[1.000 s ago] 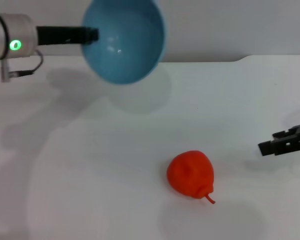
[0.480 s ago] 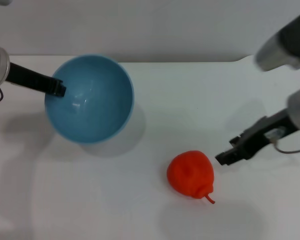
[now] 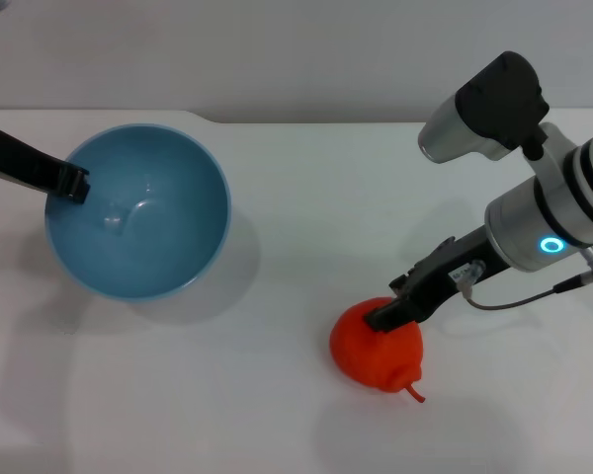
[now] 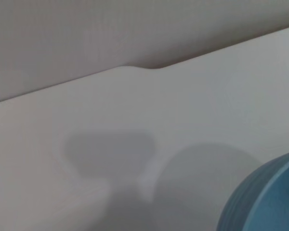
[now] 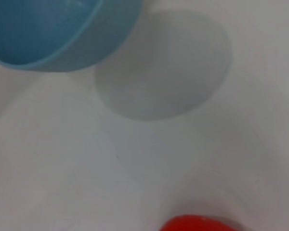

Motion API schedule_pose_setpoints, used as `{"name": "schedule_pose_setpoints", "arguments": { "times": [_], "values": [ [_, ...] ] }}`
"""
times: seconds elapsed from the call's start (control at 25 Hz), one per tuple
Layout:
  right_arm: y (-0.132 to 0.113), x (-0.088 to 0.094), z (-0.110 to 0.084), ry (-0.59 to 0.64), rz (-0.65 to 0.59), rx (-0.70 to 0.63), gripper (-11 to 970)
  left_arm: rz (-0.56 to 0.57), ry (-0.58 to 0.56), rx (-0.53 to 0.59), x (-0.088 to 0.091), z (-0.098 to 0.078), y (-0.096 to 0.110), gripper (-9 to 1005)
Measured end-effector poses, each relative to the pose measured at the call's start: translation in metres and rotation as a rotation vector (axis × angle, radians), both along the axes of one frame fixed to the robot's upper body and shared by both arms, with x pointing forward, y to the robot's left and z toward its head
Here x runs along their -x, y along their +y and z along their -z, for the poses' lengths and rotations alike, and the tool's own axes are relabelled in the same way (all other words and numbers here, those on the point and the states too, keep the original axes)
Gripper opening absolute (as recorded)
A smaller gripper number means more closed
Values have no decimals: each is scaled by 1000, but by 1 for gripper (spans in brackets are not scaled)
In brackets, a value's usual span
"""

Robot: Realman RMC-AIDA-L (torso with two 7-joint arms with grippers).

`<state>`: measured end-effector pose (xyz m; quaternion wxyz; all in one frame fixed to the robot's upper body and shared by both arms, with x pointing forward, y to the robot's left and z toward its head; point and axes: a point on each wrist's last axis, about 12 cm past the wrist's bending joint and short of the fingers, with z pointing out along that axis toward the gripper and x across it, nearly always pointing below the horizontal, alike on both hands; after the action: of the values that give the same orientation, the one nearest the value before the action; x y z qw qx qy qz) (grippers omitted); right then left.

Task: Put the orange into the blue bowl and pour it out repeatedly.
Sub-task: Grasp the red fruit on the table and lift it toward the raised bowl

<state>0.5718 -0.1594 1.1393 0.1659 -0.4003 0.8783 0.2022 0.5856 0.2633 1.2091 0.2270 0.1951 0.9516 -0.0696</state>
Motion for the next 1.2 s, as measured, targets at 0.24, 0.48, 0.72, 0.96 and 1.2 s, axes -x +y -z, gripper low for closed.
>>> {"name": "schedule_pose_setpoints", "arguments": {
  "times": [0.24,0.48,0.72,0.96,1.2],
  "values": [
    [6,1,10,47,-14,4,574,7,7,-14,-1,0,-1,-1],
    [15,2,29,85,-41,60,570,16,1,-18,-1,-1,-4,0],
    [11,0,26,74,-21,48,566,29,-1,-19,-1,-2,-7,0],
    [4,-2,23,83,5,35,239,40,-5,-17,-2,-3,-11,-1],
    [-23,2,-2,59,59,-35,126,78,18,-24,-2,4,-23,-1]
  ]
}}
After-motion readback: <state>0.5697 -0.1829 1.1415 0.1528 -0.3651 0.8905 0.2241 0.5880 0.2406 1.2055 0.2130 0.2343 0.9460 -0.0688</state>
